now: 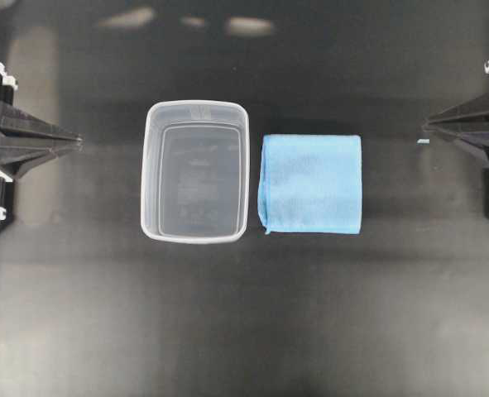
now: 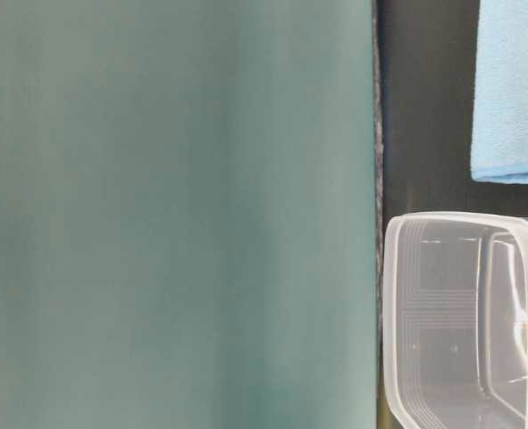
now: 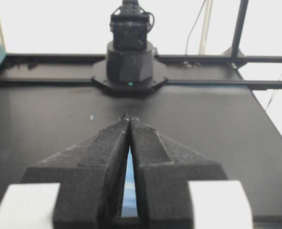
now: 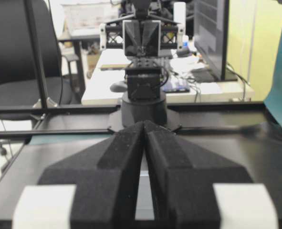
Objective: Place the blue towel into the container with the left arm.
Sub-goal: 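Move the left gripper over the blue towel beside the container, then lower the open left gripper onto the blue towel and close it, then lift the towel with the left gripper and carry it over the container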
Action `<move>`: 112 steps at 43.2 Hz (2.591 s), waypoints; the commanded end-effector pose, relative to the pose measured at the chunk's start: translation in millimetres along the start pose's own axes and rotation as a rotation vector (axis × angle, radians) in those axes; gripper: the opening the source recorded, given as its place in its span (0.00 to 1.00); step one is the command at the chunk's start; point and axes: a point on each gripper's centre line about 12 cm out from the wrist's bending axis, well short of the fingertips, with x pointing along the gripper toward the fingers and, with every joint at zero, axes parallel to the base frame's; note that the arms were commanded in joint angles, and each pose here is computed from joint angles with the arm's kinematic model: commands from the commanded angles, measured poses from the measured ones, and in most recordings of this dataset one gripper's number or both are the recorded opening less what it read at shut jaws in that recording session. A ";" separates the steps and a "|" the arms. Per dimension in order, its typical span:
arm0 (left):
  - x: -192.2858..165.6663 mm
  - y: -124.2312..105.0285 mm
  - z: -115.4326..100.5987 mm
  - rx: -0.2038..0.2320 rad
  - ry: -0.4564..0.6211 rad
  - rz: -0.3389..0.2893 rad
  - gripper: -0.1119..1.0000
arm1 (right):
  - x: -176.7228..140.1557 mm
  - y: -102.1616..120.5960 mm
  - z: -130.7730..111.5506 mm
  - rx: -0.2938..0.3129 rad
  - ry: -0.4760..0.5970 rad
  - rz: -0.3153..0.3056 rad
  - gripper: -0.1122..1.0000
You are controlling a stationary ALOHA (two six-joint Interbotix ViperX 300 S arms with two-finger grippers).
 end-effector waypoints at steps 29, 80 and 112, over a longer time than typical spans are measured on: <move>164.7 8.9 40.1 0.051 0.731 0.022 0.10 | -23.3 -3.0 16.1 0.022 0.078 -0.019 0.18; 324.4 16.8 -195.2 0.163 1.176 -0.058 0.90 | -29.6 -2.2 15.4 0.093 0.056 -0.016 0.82; 327.5 4.3 -187.8 0.177 1.145 -0.078 0.15 | -30.0 -2.2 14.1 0.093 0.056 -0.016 0.79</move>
